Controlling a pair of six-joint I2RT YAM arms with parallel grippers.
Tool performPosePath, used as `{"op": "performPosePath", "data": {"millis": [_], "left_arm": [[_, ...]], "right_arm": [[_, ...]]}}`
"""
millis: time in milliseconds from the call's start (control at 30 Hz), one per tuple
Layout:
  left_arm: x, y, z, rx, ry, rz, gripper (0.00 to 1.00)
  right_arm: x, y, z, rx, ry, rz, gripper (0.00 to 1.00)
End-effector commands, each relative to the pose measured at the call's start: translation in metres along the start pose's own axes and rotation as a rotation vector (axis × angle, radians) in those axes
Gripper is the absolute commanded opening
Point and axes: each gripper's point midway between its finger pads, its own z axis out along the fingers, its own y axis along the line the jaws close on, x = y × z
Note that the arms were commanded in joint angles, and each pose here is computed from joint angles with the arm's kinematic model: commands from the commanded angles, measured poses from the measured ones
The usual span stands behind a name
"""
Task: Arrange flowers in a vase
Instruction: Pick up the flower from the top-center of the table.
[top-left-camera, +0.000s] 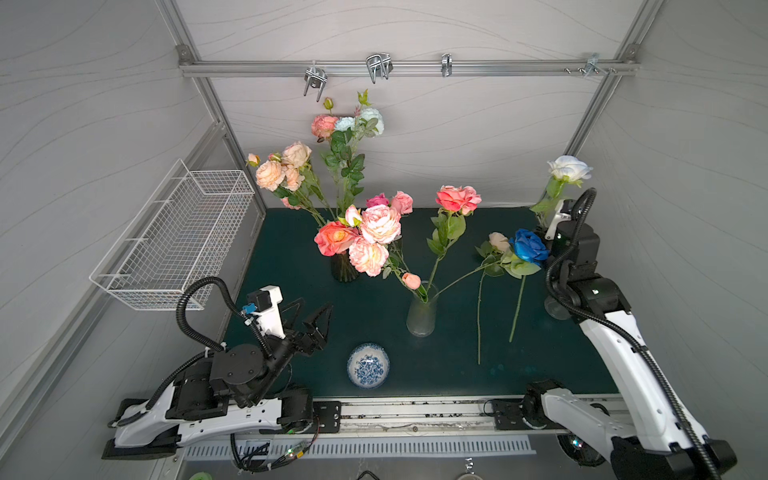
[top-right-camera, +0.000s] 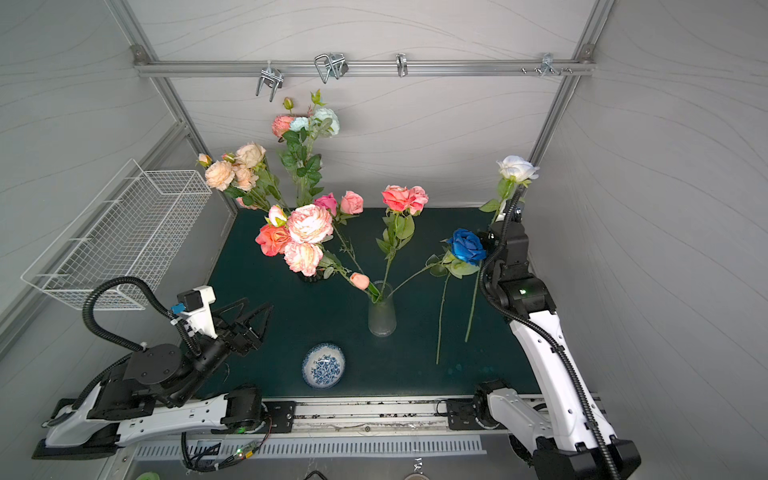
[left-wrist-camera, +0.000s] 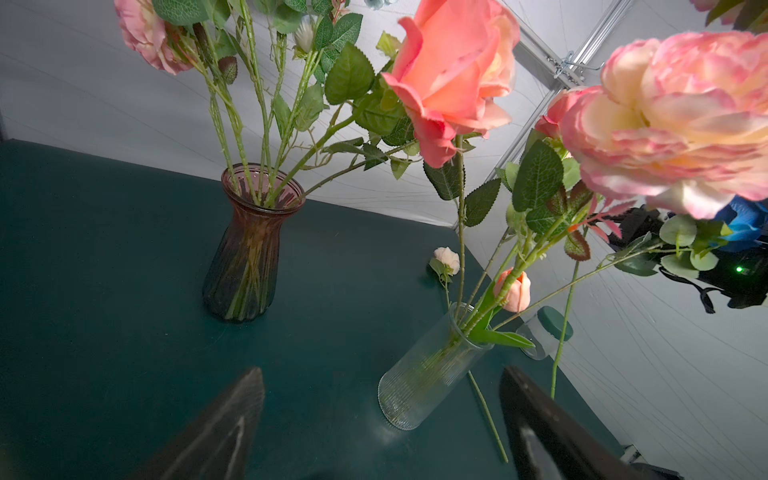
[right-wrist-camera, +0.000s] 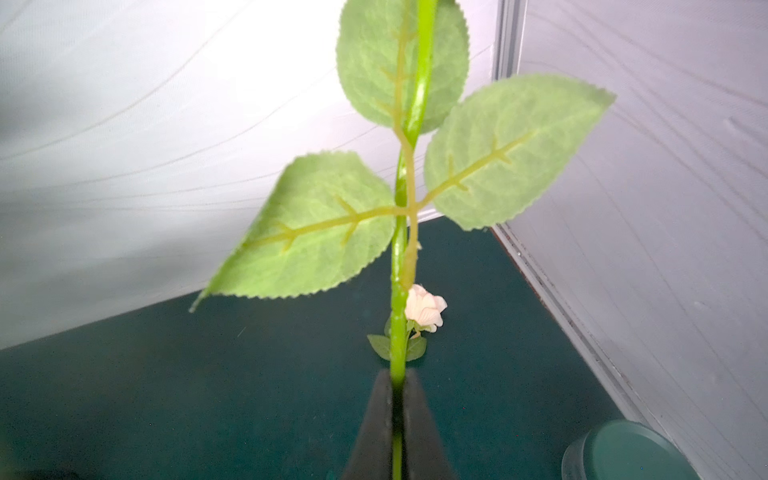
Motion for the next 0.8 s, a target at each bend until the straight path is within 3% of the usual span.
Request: {"op": "performPosePath", "data": {"millis": [0, 367, 467, 567, 767], "left_arm": [[-0.017, -0.006, -0.002, 0.012, -0.037, -0.049, 0.90], [-0.018, -0.007, -0.002, 0.012, -0.036, -0.052, 0.90], [-0.020, -0.008, -0.002, 0.012, -0.040, -0.049, 0.90], [-0.022, -0.009, -0.002, 0.014, -0.045, -0.048, 0.90], [-0.025, -0.012, -0.002, 0.018, -0.047, -0.038, 0.90]], "right_arm": [[-0.013, -0.011, -0.011, 0.055, -0.037, 0.005, 0.00], [-0.081, -0.015, -0.062, 0.054, -0.244, 0.005, 0.00], [-0.098, -0.009, -0.087, -0.007, -0.303, 0.017, 0.00], [-0.113, 0.011, -0.117, -0.179, -0.349, 0.055, 0.00], [-0.133, 0.092, -0.188, -0.788, -0.379, 0.111, 0.00]]}}
